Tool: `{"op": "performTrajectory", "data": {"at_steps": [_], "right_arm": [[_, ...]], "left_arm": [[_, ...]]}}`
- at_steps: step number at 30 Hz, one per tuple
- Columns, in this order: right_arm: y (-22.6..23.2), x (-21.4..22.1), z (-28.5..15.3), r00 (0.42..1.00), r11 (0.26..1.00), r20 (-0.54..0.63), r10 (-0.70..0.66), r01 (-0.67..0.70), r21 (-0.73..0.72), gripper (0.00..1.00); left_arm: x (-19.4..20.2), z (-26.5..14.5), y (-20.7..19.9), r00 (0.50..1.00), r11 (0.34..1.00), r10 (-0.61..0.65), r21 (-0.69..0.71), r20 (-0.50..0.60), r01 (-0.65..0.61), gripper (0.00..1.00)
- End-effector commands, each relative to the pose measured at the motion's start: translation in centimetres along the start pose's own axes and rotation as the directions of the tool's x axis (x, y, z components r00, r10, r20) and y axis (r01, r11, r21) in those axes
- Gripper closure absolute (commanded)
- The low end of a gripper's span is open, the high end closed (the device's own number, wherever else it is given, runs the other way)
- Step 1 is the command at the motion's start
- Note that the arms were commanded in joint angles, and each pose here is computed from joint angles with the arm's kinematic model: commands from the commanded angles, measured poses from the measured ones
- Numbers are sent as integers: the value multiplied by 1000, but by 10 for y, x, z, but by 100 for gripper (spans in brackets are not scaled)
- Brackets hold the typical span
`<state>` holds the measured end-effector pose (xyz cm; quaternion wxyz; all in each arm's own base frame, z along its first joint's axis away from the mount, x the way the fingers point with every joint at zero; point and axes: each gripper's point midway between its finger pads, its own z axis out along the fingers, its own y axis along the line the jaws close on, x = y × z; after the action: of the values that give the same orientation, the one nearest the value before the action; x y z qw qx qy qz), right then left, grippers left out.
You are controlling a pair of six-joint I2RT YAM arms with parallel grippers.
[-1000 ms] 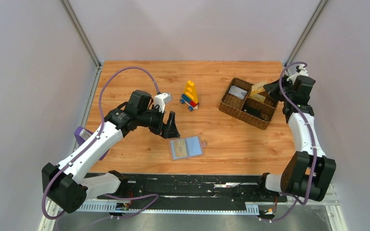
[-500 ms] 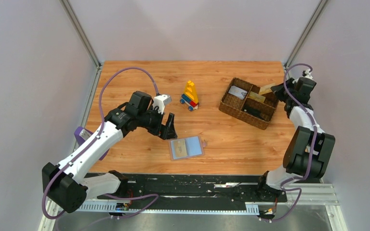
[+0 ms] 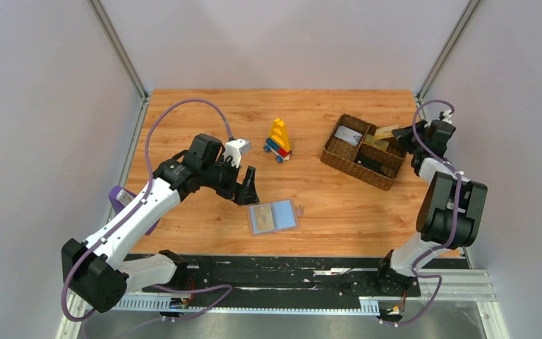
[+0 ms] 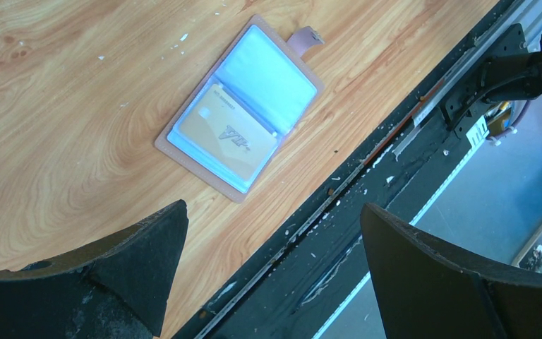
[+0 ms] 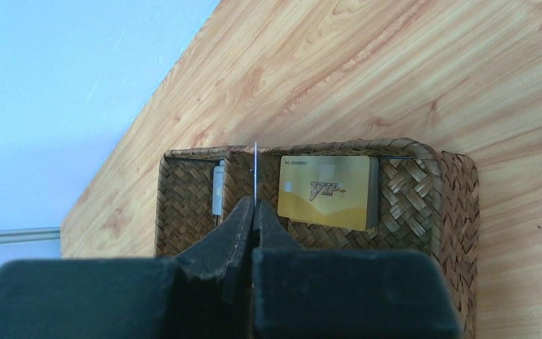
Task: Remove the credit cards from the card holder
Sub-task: Place the credit card in the storage box.
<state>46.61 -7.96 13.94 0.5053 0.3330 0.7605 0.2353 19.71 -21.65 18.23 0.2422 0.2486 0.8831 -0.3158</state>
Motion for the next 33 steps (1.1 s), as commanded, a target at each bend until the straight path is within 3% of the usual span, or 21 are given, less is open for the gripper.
{"op": "performTrajectory", "data": {"at_steps": [1, 27, 33], "right_arm": [[10, -10, 5, 998, 998, 56, 25, -21, -66, 100], [-12, 20, 28, 989, 988, 18, 149, -148, -43, 93], [-18, 25, 31, 987, 987, 5, 160, -160, -23, 79]], "left_arm": [[-3, -2, -1, 999, 999, 37, 2, 17, -37, 0], [-3, -2, 0, 999, 999, 38, -3, 15, -38, 0], [-3, -1, 0, 999, 999, 37, -4, 14, -37, 0]]}}
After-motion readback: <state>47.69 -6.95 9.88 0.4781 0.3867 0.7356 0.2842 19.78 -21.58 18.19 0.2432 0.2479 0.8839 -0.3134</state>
